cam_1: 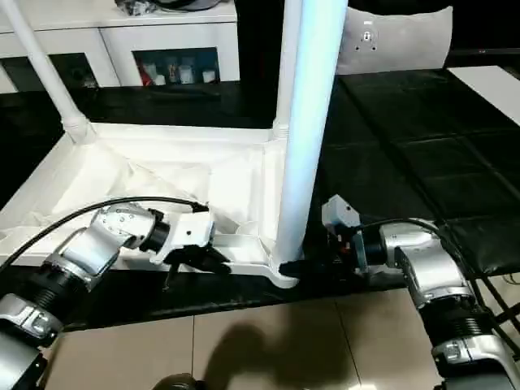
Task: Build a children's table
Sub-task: Rotate leg to tighten
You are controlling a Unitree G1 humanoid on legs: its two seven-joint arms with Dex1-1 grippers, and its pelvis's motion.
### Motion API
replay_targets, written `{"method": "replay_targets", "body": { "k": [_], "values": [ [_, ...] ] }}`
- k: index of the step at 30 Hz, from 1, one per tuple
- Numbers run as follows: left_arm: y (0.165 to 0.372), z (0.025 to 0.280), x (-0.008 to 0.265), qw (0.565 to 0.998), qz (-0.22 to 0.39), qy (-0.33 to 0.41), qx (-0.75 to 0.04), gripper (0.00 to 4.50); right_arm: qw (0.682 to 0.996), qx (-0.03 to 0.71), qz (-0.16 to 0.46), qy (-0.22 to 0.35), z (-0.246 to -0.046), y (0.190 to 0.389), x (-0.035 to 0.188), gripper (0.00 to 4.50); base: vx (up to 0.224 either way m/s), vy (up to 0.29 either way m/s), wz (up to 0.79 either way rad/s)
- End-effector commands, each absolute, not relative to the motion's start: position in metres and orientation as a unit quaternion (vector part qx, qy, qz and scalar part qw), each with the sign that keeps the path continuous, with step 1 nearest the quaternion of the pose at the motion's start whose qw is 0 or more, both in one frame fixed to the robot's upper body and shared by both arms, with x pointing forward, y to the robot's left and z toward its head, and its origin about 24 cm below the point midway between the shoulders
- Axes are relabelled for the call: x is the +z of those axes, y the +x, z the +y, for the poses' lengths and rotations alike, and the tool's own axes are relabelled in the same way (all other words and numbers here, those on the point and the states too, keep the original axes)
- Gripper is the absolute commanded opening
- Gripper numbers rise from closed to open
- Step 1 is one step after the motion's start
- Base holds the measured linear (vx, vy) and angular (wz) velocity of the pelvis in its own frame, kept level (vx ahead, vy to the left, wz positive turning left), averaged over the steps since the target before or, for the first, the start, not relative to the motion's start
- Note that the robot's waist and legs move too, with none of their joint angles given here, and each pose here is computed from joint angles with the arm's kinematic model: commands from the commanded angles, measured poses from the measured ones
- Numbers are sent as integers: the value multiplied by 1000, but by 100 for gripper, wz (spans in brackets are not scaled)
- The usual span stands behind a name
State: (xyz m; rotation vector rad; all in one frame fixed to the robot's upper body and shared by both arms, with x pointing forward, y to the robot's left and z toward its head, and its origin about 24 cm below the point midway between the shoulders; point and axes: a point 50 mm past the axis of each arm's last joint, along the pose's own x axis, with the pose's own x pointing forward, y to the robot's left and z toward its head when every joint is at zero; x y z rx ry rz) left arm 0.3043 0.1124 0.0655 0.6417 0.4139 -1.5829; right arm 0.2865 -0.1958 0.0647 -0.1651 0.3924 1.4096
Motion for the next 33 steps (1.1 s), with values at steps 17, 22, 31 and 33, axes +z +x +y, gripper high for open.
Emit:
{"method": "replay_targets", "body": {
  "k": [17, 22, 31, 33],
  "values": [
    [320, 36, 79, 802, 165, 173, -548, 0, 915, 376, 149, 4, -130, 336, 53, 264, 0, 0, 0],
    [321, 46, 76, 807, 170, 196, -531, 0, 917, 374, 136, 19, -136, 332, 57, 343, 0, 0, 0],
    [322, 78, 72, 783, 174, 231, -550, 0, 902, 416, 112, -35, -176, 321, 70, 436, 0, 0, 0],
    [320, 83, 72, 767, 175, 241, -568, 0, 891, 438, 112, -44, -183, 318, 74, 444, 0, 0, 0]
  ]
}}
